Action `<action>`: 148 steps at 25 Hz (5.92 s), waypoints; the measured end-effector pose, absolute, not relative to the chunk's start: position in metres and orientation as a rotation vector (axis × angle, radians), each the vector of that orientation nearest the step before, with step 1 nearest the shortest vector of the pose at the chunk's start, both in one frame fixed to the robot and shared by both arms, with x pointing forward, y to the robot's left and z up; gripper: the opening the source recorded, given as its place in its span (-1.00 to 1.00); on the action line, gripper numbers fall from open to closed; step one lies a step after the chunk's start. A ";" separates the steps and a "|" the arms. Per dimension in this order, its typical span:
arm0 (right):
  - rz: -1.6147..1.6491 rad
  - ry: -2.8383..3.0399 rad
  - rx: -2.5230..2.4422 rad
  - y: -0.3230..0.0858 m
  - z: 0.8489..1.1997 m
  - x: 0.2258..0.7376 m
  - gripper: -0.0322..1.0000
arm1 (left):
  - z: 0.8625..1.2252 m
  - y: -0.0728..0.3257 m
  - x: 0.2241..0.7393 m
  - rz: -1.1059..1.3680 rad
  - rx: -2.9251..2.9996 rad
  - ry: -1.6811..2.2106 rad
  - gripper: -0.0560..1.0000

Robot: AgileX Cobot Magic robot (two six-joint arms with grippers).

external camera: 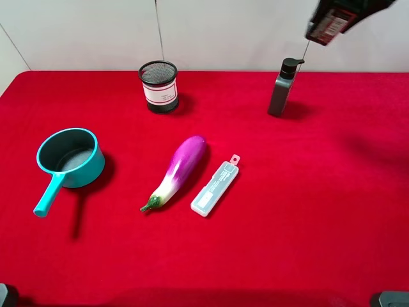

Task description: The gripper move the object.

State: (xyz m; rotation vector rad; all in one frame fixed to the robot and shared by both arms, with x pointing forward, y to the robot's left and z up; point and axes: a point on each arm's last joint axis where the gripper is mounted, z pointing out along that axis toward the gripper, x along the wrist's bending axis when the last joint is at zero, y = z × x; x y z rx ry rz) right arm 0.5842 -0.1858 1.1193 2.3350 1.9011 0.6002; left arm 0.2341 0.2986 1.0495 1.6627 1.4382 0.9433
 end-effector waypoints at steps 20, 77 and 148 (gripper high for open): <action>0.578 2.202 2.120 -0.078 1.072 0.626 -0.30 | 1.050 0.299 0.234 0.943 1.663 1.438 0.97; 0.432 2.455 2.036 -0.005 0.911 0.664 -0.30 | 1.050 0.299 0.234 0.943 1.663 1.438 0.97; 0.832 2.458 1.491 -0.032 1.115 0.631 0.41 | 1.050 0.299 0.234 0.943 1.663 1.438 0.97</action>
